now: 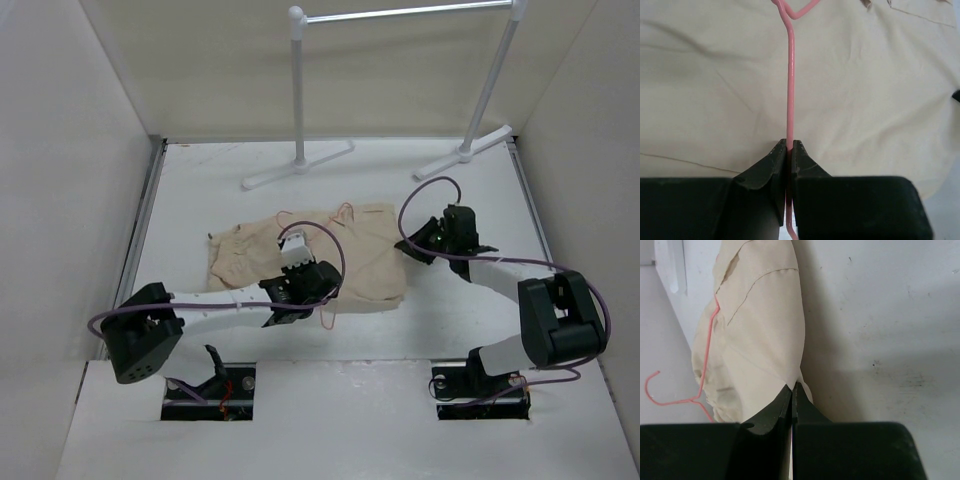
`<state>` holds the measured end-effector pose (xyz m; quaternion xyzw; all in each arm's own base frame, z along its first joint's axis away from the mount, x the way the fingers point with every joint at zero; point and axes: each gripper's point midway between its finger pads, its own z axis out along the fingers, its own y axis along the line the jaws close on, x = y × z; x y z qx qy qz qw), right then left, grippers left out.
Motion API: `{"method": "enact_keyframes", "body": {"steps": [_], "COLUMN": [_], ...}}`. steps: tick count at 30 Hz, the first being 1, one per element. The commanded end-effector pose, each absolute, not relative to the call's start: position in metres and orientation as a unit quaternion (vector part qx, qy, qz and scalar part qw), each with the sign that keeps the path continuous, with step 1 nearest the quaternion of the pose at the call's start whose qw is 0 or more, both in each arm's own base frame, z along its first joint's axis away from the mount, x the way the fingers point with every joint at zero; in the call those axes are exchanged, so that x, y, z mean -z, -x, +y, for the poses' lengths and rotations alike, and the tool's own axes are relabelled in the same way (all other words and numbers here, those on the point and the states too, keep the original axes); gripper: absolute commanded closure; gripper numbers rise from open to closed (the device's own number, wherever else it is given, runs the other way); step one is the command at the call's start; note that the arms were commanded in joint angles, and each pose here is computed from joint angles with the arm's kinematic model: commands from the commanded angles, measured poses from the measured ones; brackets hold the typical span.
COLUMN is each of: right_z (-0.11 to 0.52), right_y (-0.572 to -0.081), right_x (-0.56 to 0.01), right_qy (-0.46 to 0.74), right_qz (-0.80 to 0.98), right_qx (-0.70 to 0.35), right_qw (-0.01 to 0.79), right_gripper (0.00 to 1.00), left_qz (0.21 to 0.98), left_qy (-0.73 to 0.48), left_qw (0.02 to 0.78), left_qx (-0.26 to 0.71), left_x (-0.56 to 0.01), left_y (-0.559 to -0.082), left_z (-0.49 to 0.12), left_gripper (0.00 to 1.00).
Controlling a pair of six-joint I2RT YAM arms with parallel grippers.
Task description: Place the trousers on the hanger
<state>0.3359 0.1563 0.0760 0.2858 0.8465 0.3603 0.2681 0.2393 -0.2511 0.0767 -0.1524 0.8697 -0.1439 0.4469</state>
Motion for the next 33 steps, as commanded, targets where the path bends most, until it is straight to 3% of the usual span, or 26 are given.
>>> {"method": "enact_keyframes", "body": {"steps": [1, 7, 14, 20, 28, 30, 33], "right_z": [0.148, 0.145, 0.180, 0.150, 0.133, 0.133, 0.138], "right_y": [-0.341, -0.342, -0.348, -0.339, -0.351, -0.352, -0.349], "right_x": [-0.071, -0.063, -0.111, -0.089, -0.087, -0.082, -0.073], "right_qy": [-0.288, -0.294, -0.229, -0.264, -0.275, -0.277, -0.276], "right_qz": [0.847, 0.850, 0.841, 0.855, 0.855, 0.857, 0.863], "right_qx": [-0.342, -0.330, -0.368, -0.322, -0.309, -0.305, -0.301], "right_qw": [0.286, 0.286, 0.323, 0.308, 0.313, 0.309, 0.298], "right_gripper": [0.95, 0.95, 0.94, 0.96, 0.95, 0.93, 0.79], "left_qz": [0.861, 0.861, 0.864, 0.848, 0.846, 0.844, 0.842], "left_qy": [0.139, 0.123, 0.128, 0.176, 0.181, 0.178, 0.162], "left_qw": [0.476, 0.490, 0.483, 0.499, 0.500, 0.503, 0.510], "left_qx": [0.112, 0.055, 0.058, 0.029, 0.033, 0.048, 0.074], "left_x": [-0.090, -0.085, -0.067, -0.073, -0.075, -0.082, -0.097], "left_y": [-0.246, -0.252, -0.266, -0.288, -0.280, -0.279, -0.274], "left_z": [-0.234, -0.212, -0.230, -0.203, -0.190, -0.198, -0.218], "left_gripper": [1.00, 1.00, 1.00, 1.00, 1.00, 1.00, 1.00]}}
